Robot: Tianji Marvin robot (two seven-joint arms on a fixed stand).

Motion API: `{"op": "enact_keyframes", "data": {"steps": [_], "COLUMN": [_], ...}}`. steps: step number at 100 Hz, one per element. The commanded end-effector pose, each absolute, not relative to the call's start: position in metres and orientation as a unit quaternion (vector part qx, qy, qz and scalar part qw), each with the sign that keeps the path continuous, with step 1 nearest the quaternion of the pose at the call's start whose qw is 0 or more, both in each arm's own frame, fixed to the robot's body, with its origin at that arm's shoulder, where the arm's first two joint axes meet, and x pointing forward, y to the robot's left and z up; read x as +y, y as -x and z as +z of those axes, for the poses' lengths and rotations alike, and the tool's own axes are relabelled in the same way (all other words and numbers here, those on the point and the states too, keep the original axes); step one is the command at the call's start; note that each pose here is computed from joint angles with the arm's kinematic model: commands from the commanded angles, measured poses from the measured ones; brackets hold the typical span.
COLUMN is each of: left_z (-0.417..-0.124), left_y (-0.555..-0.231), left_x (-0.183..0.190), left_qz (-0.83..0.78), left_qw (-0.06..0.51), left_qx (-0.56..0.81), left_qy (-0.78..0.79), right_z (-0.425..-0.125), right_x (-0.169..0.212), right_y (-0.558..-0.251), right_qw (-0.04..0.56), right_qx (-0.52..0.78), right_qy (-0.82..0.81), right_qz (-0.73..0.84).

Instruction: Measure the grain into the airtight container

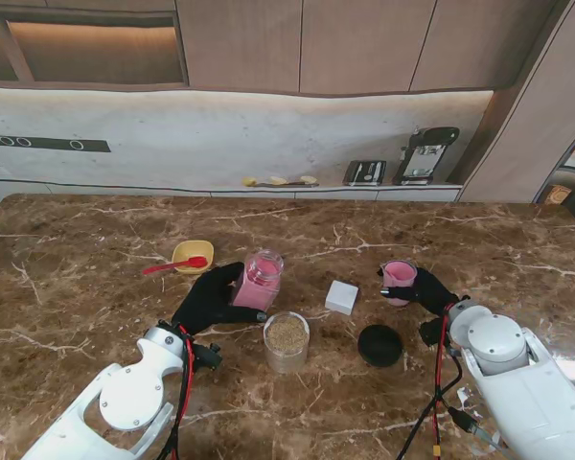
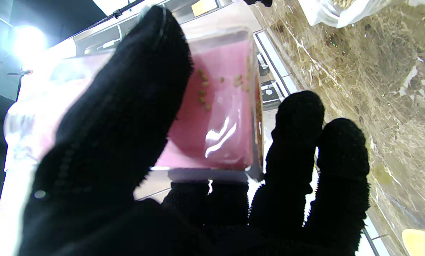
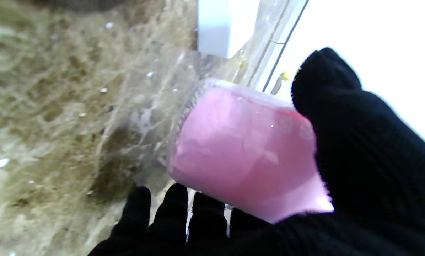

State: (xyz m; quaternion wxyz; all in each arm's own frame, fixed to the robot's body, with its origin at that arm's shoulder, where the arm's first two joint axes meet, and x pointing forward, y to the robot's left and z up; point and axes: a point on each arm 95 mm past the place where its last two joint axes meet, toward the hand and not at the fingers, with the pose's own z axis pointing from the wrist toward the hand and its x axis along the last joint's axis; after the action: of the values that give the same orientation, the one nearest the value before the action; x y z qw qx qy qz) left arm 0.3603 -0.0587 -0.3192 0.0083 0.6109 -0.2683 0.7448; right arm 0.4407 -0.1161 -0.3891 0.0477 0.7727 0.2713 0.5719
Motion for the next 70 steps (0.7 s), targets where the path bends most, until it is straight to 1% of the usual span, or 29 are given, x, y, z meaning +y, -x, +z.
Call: {"op": "enact_keyframes", "data": {"steps": [1, 12, 28, 42, 70], "left_z": [-0.321, -0.321, -0.321, -0.32, -0.317], "left_y": [-0.359, -0.36, -0.362, -0.364, -0.37], "left_x": [-0.06, -0.059, -0.06, -0.06, -0.062], "left_qz": [0.745, 0.746, 0.747, 0.75, 0.752], "left_qw": [0.01, 0.011, 0.013, 0.014, 0.022], "left_qx": [-0.267, -0.267, -0.269, -0.271, -0.276], "left_qy": [-0.612, -0.61, -0.607, -0.604, -0.598], "right_z": [-0.384, -0.361, -0.326, -0.299, -0.25], "right_x": [-0.112, -0.11, -0.102, -0.09, -0.06], "right_y": [-0.437, -0.436, -0.435, -0.435, -0.427], "right_qw": [0.041, 0.047, 0.071, 0.107, 0.09], "right_qx": [0.275, 0.279, 0.311, 0.319, 0.35], "right_qy": [-0.768, -0.746, -0.708, -0.67, -0.628], "right_qz": [0.578, 0.602, 0.63, 0.662, 0.689]}}
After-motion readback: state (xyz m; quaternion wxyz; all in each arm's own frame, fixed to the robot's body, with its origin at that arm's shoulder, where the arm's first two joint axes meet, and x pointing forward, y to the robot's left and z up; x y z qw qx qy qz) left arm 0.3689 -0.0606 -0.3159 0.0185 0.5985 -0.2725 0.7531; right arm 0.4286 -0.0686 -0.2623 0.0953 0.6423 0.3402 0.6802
